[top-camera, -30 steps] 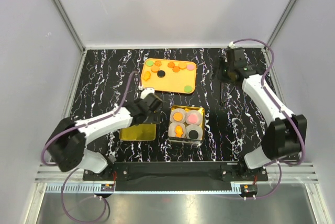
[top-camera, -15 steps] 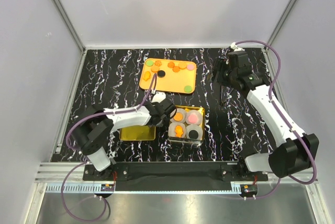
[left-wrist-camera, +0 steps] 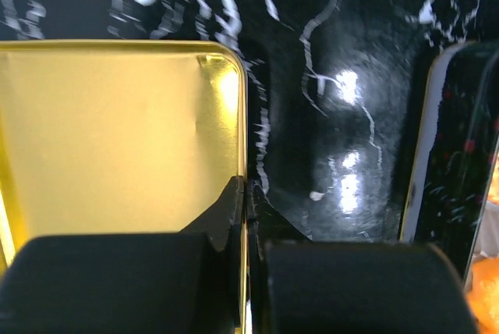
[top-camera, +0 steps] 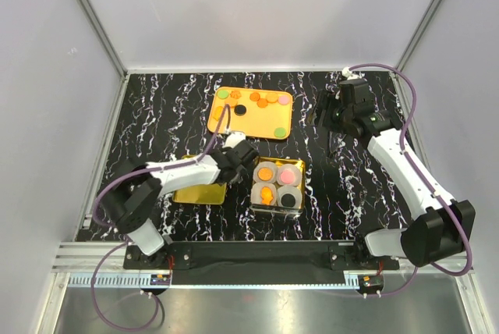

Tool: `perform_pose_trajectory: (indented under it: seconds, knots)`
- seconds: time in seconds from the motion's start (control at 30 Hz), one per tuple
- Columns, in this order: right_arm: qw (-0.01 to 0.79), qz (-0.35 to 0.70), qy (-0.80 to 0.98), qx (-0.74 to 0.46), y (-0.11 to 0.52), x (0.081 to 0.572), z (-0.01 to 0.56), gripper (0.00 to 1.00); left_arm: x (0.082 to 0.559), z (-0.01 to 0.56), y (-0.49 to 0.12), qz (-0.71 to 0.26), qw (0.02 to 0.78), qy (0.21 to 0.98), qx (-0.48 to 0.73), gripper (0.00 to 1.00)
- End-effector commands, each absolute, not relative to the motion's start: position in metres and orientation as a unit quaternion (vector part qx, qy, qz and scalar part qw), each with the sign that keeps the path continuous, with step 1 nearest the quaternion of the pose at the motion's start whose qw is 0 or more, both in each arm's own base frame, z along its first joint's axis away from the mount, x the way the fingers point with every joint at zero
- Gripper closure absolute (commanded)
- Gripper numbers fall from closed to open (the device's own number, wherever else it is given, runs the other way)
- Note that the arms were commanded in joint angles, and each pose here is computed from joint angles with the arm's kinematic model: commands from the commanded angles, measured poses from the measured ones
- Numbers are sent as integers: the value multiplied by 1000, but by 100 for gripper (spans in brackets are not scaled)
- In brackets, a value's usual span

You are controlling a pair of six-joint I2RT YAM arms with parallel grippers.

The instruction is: Pack the cookies

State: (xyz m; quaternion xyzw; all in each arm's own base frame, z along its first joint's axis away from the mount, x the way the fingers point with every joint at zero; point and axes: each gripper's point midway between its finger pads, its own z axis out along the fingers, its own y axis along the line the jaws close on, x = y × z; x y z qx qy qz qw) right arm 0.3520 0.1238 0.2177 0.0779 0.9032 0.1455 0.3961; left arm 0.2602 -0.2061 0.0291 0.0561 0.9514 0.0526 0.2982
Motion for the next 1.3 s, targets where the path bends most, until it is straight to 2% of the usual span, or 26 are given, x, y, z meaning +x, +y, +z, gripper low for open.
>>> perform_pose_trajectory:
  seconds: [0.0,0.13,0.27,0.6,0.83,1.27]
  knots:
    - [420,171,889,71,132,352,236,19,280,78,-201,11,345,938,40,100]
    - [413,202,886,55,145,351,239,20,290,126,-194,-51,372,927,27,100]
    - [403,243,882,21,171,346,240,20,301,149,-187,-106,370,923,9,100]
    - [376,388,839,-64,295,285,239,23,319,165,-193,-145,362,921,-22,100]
    - [370,453,808,-69,363,255,218,28,329,163,-202,-162,346,924,-40,100]
    - [384,457,801,-47,418,277,174,27,327,170,-217,-197,324,924,-39,100]
